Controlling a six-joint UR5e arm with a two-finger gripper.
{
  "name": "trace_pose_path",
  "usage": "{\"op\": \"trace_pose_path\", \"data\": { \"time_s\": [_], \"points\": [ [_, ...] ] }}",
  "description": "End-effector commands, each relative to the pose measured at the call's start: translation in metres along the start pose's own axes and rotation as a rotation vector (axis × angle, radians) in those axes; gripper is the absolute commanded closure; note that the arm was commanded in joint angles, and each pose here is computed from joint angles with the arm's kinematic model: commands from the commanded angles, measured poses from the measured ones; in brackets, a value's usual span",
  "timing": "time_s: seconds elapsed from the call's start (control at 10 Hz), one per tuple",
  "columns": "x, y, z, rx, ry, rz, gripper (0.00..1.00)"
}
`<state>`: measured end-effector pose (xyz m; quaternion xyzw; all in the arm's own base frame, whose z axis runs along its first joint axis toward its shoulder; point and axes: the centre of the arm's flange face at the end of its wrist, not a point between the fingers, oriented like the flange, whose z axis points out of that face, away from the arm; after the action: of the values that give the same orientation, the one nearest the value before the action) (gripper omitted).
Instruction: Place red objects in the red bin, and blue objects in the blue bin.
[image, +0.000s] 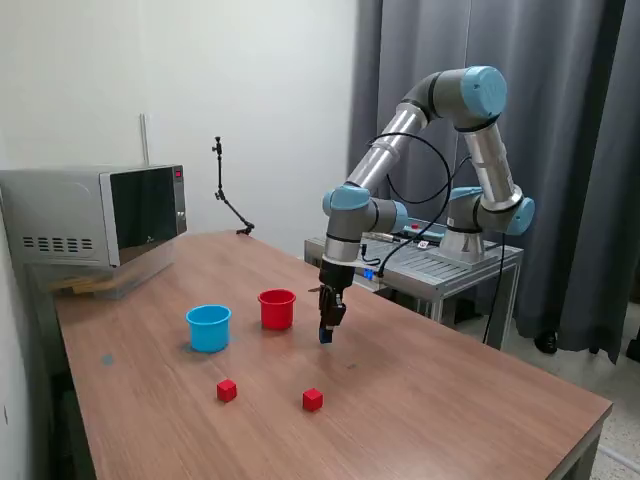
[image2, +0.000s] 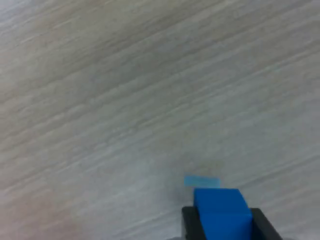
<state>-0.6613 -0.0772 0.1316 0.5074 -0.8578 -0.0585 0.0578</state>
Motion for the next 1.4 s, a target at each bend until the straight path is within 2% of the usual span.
{"op": "trace_pose_path", "data": {
  "time_s": [0.0,0.8,1.0,1.3],
  "points": [
    [0.000,0.001,-0.008,-0.007,0.001,0.000,1.00],
    [0.004,0.025,-0.043,-0.069,0.026,-0.003,1.00],
    [0.006,0.031,-0.043,0.019,-0.012,-0.007,1.00],
    [0.013,0.054,-0.062,-0.011,-0.001,-0.003,1.00]
  ]
}}
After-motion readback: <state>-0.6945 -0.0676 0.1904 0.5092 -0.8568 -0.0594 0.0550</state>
